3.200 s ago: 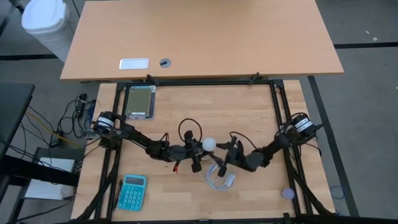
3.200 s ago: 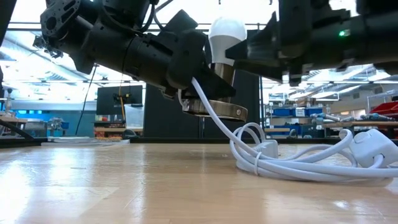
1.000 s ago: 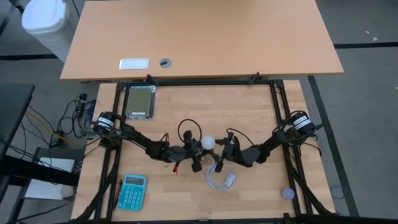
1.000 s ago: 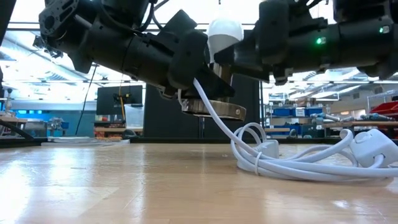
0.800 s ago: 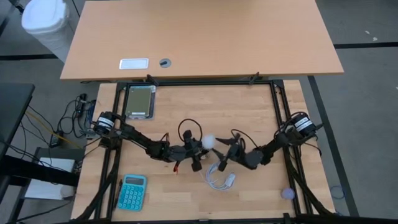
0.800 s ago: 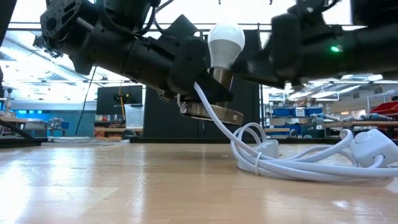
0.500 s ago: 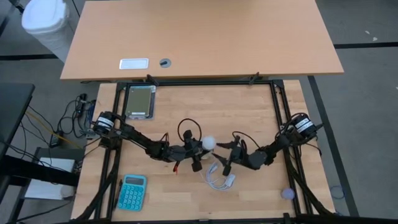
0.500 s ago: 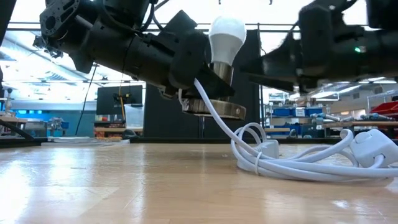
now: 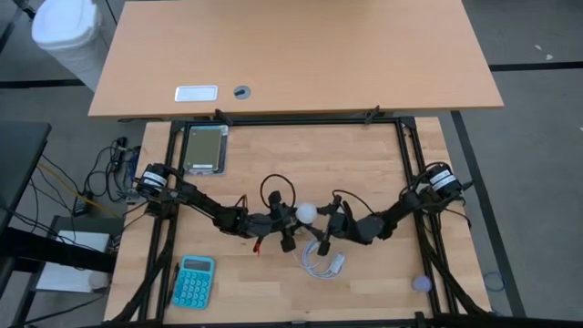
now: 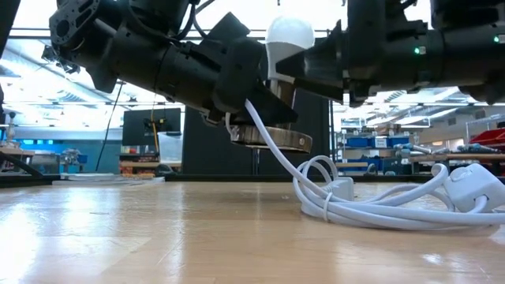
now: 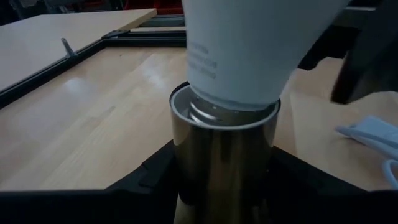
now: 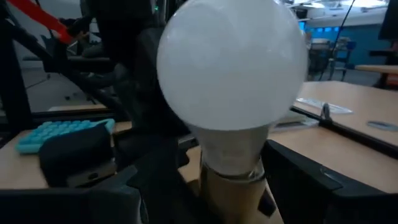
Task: Screw lightbulb
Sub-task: Remove the lightbulb from the desk lamp
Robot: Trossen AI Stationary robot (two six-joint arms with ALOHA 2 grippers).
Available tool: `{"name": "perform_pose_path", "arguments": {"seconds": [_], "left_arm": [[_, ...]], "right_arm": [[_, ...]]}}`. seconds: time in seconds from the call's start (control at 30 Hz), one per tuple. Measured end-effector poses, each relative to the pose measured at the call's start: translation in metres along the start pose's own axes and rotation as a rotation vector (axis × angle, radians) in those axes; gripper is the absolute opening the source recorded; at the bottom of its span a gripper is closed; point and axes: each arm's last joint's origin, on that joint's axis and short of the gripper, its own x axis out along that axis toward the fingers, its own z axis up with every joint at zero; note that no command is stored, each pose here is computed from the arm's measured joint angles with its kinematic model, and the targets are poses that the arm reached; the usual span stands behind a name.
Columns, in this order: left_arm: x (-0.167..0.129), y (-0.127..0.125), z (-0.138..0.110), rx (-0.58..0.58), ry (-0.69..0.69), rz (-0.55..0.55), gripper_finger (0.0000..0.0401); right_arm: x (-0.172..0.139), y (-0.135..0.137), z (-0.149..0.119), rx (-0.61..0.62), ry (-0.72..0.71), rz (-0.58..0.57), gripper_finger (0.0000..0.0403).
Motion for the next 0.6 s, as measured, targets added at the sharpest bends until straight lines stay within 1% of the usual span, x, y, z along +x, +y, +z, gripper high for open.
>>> {"name": "perform_pose_path", "arguments": {"seconds": [0.2, 0.3, 0.4, 0.5, 0.6], "left_arm": [[0.0, 0.0, 0.0, -0.005, 0.0, 0.0, 0.0188], [0.0, 0.0, 0.0, -0.005, 0.001, 0.0, 0.0188], [0.0, 0.0, 0.0, -0.008, 0.0, 0.003, 0.0188], [0.0, 0.0, 0.0, -0.007, 0.001, 0.001, 0.0188], [0.0, 0.0, 0.0, -0.007, 0.0, 0.001, 0.0188]], "right_arm": [[0.009, 0.001, 0.006, -0.056, -0.02, -0.016, 0.0231], [0.014, -0.002, 0.004, -0.085, 0.001, -0.031, 0.023], [0.018, -0.004, 0.003, -0.076, 0.012, -0.04, 0.0227], [0.018, -0.004, 0.003, -0.075, 0.011, -0.038, 0.021], [0.017, -0.004, 0.003, -0.077, 0.011, -0.034, 0.0176]]}}
